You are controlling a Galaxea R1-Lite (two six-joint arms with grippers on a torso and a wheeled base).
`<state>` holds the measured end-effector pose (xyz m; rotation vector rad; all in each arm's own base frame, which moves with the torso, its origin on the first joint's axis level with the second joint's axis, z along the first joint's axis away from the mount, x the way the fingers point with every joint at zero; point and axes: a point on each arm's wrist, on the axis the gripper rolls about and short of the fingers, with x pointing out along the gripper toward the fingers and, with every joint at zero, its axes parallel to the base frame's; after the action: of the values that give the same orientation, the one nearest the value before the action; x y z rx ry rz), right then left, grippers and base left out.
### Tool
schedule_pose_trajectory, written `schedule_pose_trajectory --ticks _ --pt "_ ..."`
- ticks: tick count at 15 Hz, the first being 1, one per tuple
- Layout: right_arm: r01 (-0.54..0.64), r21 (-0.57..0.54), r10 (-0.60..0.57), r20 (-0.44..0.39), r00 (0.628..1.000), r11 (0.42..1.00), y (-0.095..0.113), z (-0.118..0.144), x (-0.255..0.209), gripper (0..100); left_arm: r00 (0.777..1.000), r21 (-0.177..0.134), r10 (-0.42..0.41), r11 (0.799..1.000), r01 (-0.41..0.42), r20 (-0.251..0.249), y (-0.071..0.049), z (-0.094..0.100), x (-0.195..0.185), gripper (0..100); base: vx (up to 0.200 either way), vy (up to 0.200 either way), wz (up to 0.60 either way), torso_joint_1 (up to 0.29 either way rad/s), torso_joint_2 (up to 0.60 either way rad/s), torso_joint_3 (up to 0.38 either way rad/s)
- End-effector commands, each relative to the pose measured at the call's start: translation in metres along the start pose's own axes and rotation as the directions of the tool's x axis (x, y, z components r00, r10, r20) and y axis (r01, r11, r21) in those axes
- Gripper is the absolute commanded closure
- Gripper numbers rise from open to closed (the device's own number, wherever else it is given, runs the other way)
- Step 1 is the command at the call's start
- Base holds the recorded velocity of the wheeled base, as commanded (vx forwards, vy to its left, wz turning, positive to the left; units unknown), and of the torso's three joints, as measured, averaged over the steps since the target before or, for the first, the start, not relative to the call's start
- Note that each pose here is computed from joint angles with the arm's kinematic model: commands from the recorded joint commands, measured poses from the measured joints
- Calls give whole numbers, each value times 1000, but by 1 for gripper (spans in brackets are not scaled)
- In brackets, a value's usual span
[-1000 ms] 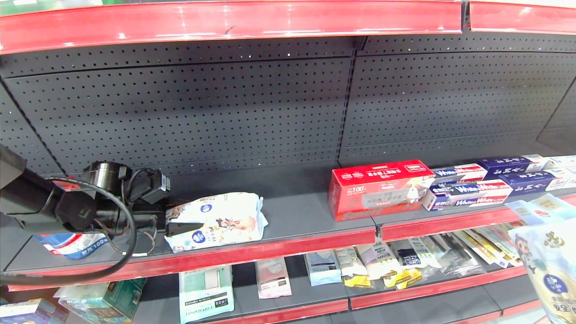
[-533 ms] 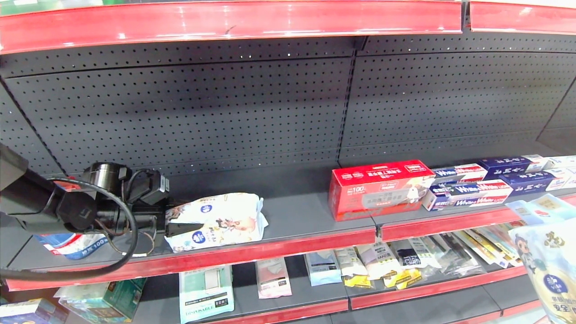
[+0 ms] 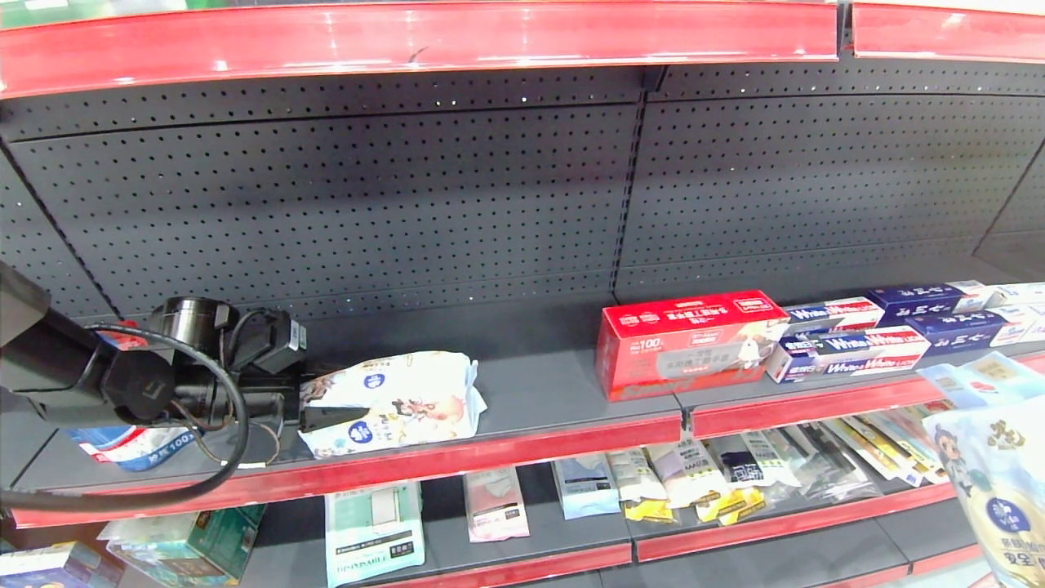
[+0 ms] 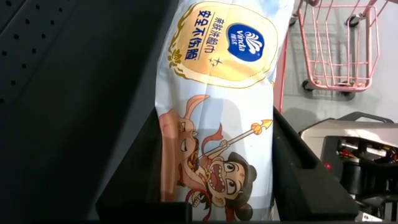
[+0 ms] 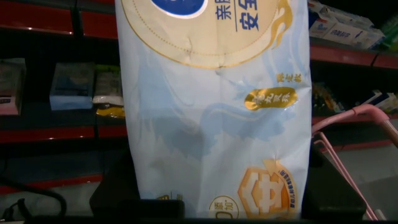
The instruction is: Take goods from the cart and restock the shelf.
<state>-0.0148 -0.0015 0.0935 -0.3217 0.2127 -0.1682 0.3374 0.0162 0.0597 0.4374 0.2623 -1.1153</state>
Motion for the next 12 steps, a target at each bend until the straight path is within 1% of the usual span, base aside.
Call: schedule_pose_trajectory --ticks 1,2,4,6,8,9,10,11,12 --pt "0 -1 0 0 1000 1000 0 0 0 100 1000 -6 -2 1000 2 -2 0 -1 1 100 0 0 0 0 0 0" --pt "-1 -1 1 -2 1000 1000 0 0 0 100 1000 -4 -2 1000 2 -1 0 -1 1 0 0 0 0 0 0 0" --pt "-2 -1 2 -6 1000 1000 0 0 1 100 1000 -27 -2 1000 2 -2 -1 0 0 0 0 0 0 0 0 0" --pt "-5 -2 5 -9 1000 1000 0 0 1 100 1000 -22 3 1000 -3 0 0 2 -1 0 0 0 0 0 0 0" --pt "-5 -2 5 -9 1000 1000 0 0 1 100 1000 -7 14 1000 -14 8 2 9 -4 0 0 0 0 0 0 0" --pt "-4 -2 4 -7 1000 1000 0 0 1 100 1000 0 24 1000 -24 15 2 15 -8 0 0 0 0 0 0 0" --pt "-5 -2 5 -10 1000 1000 0 0 1 100 999 -3 36 999 -36 23 1 24 -13 0 0 0 0 0 0 0" --pt "-7 -2 7 -14 1000 1000 0 0 1 100 998 -25 47 999 -46 30 0 31 -17 0 0 0 0 0 0 0" --pt "-7 -2 7 -14 1000 1000 0 0 1 100 998 -30 48 998 -47 31 0 32 -17 0 0 0 0 0 0 0"
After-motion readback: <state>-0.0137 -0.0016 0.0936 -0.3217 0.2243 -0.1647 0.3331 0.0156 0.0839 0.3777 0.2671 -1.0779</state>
